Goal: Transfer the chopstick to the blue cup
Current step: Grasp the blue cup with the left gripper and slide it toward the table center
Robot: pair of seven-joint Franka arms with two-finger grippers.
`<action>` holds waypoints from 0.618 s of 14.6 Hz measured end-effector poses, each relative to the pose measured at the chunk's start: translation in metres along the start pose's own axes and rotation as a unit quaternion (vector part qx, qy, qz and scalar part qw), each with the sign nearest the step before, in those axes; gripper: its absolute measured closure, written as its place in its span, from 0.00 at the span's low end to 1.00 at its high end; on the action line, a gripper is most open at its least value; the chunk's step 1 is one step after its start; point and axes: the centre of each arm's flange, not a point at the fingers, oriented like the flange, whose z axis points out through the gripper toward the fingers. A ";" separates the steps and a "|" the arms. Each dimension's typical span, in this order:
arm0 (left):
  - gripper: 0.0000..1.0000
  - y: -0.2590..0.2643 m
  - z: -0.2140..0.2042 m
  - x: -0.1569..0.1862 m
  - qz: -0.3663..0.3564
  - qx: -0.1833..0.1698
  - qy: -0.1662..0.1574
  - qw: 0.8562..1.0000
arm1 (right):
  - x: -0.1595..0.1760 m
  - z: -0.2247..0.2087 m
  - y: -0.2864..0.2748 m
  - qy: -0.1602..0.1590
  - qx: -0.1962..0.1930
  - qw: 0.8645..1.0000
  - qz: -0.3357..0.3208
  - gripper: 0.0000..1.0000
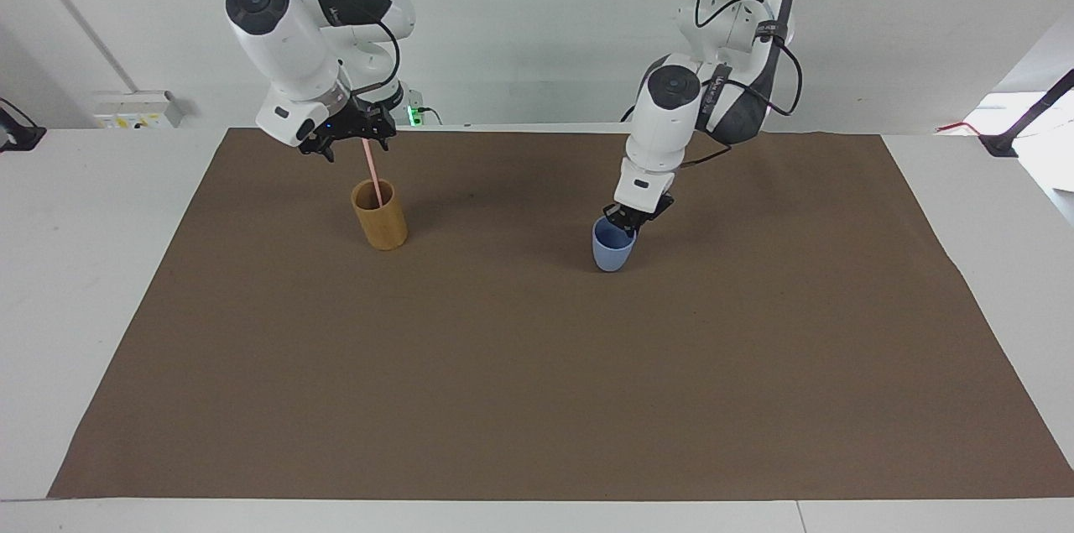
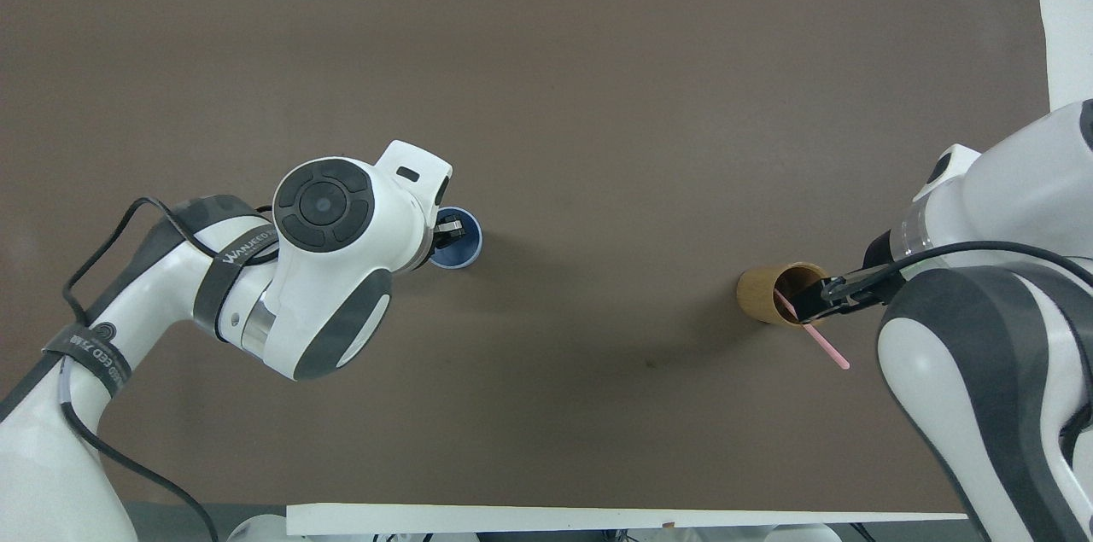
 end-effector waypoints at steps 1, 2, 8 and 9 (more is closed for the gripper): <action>0.95 0.002 -0.001 -0.003 0.000 -0.001 0.001 1.000 | -0.001 0.009 0.002 -0.008 0.001 1.000 -0.001 0.03; 0.93 0.003 -0.002 -0.003 -0.001 -0.002 0.002 1.000 | -0.001 0.017 0.003 -0.015 0.002 1.000 -0.001 0.09; 0.40 -0.001 -0.010 0.006 -0.010 -0.009 0.008 1.000 | -0.005 0.042 0.006 -0.040 0.005 0.999 0.002 0.32; 0.30 -0.001 -0.015 0.007 -0.011 -0.012 0.010 1.000 | -0.006 0.046 0.006 -0.044 0.006 0.999 0.003 0.32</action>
